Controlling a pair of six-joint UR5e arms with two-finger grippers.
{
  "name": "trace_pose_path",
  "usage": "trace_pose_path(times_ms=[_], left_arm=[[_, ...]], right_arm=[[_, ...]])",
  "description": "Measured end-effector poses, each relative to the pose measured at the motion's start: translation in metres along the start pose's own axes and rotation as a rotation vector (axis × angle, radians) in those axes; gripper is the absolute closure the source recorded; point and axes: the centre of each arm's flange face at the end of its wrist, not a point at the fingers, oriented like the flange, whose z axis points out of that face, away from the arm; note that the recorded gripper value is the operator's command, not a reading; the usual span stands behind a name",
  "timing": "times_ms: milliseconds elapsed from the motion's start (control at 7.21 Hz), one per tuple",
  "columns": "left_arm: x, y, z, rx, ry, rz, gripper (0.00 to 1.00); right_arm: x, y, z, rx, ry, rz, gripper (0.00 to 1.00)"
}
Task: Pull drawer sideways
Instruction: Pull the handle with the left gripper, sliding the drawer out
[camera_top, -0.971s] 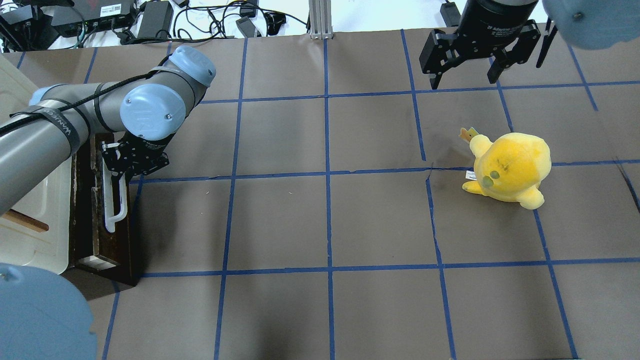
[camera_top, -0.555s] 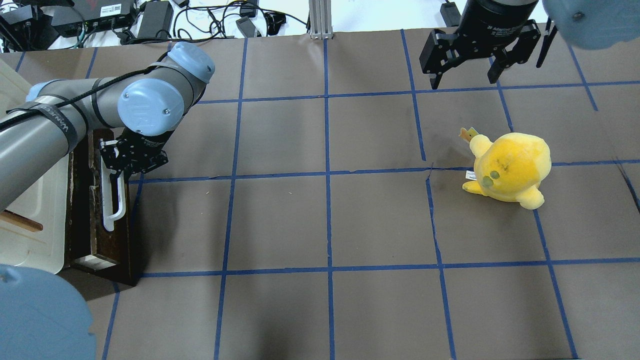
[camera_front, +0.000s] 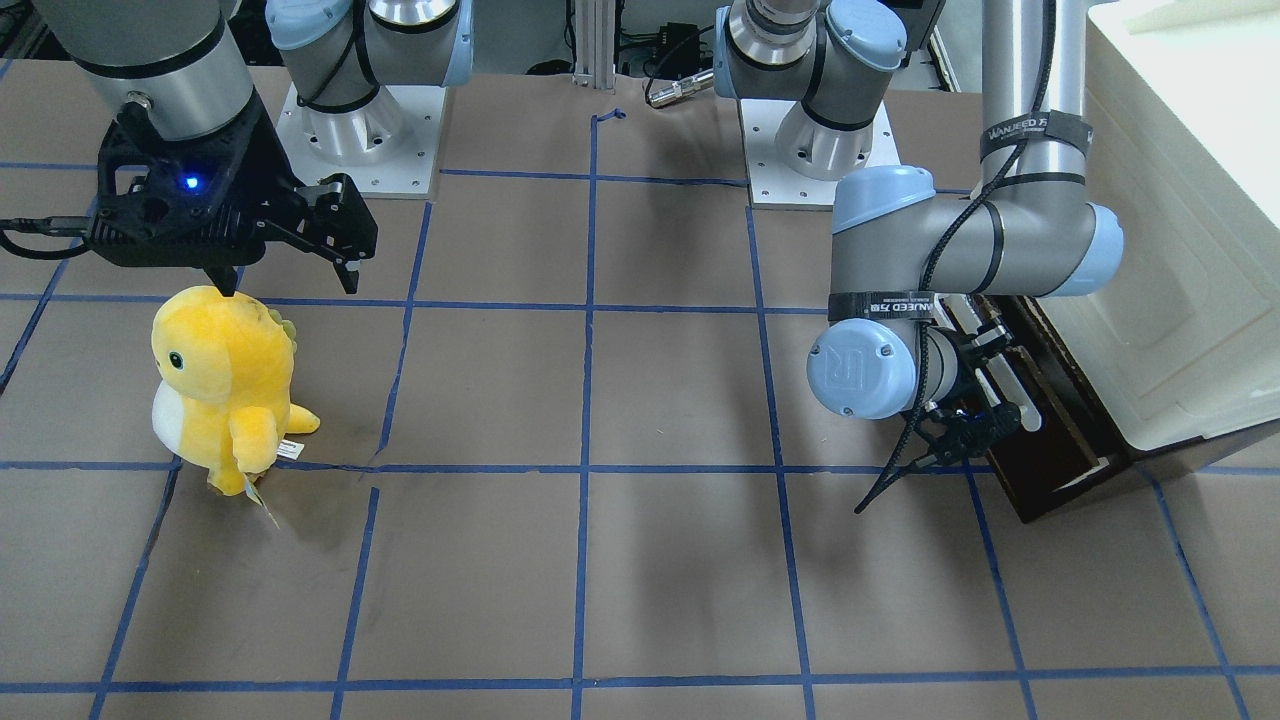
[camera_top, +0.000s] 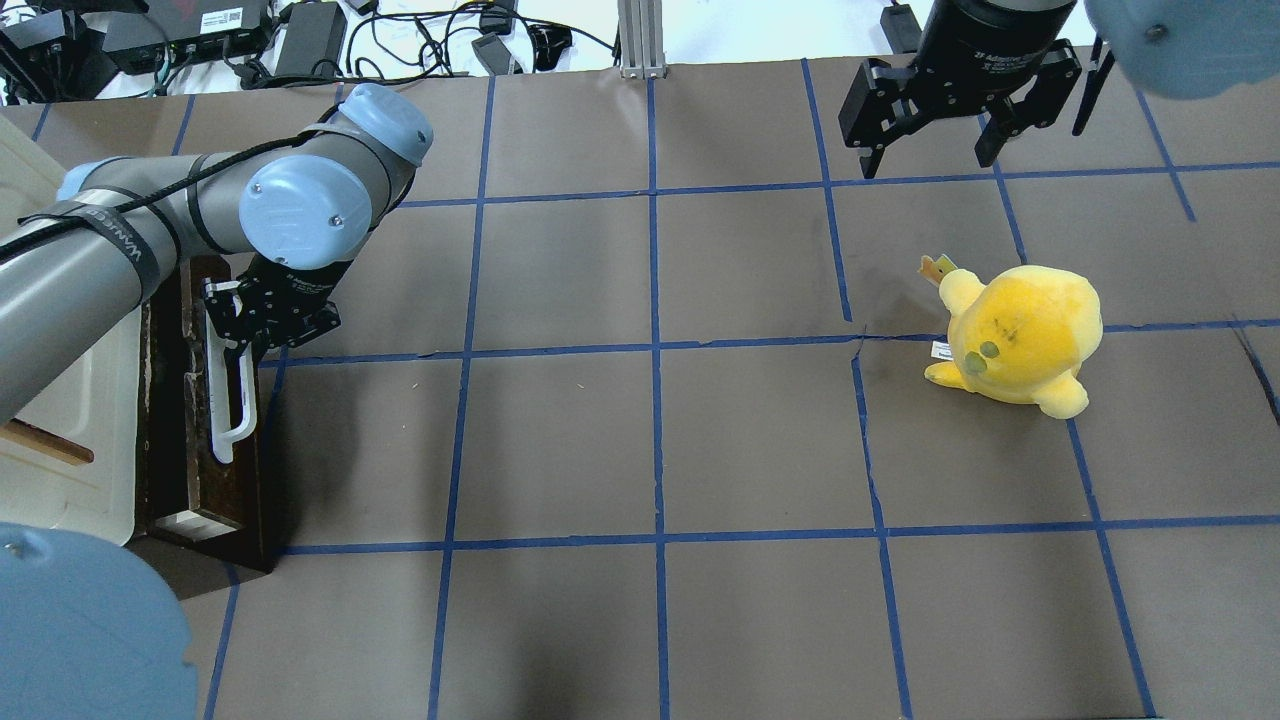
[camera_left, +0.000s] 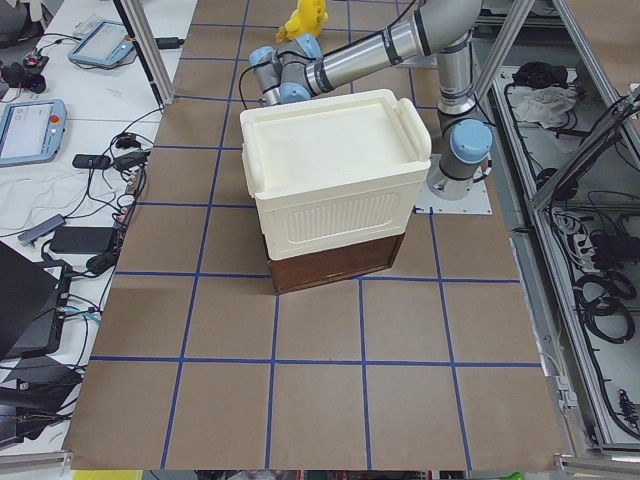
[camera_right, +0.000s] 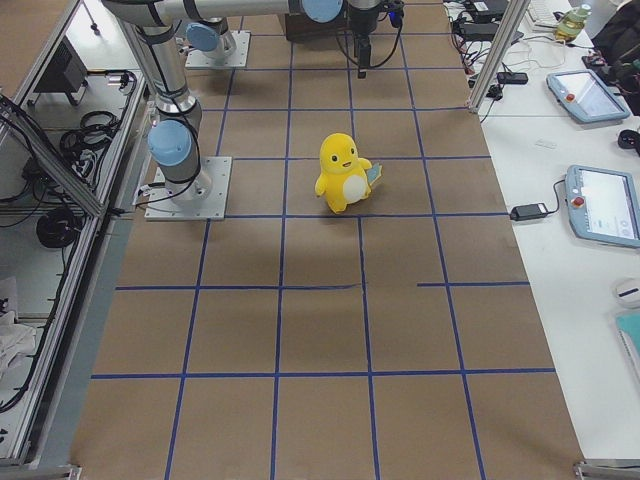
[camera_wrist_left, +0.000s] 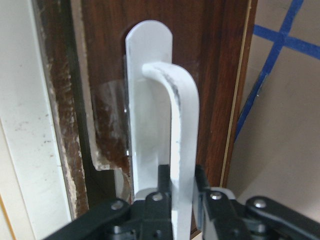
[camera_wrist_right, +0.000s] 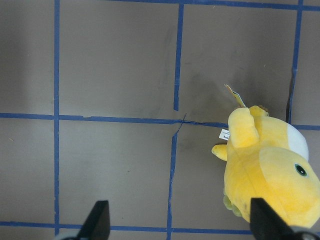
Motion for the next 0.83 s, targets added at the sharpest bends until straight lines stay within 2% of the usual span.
trace_pose_path(times_ms=[832], left_arm=[[0.0004, 0.0023, -0.0032, 0.008, -0.011, 0.000, 0.86]], right_arm=[[0.0000, 0.0000, 0.0000, 0.000, 0.000, 0.000, 0.00]])
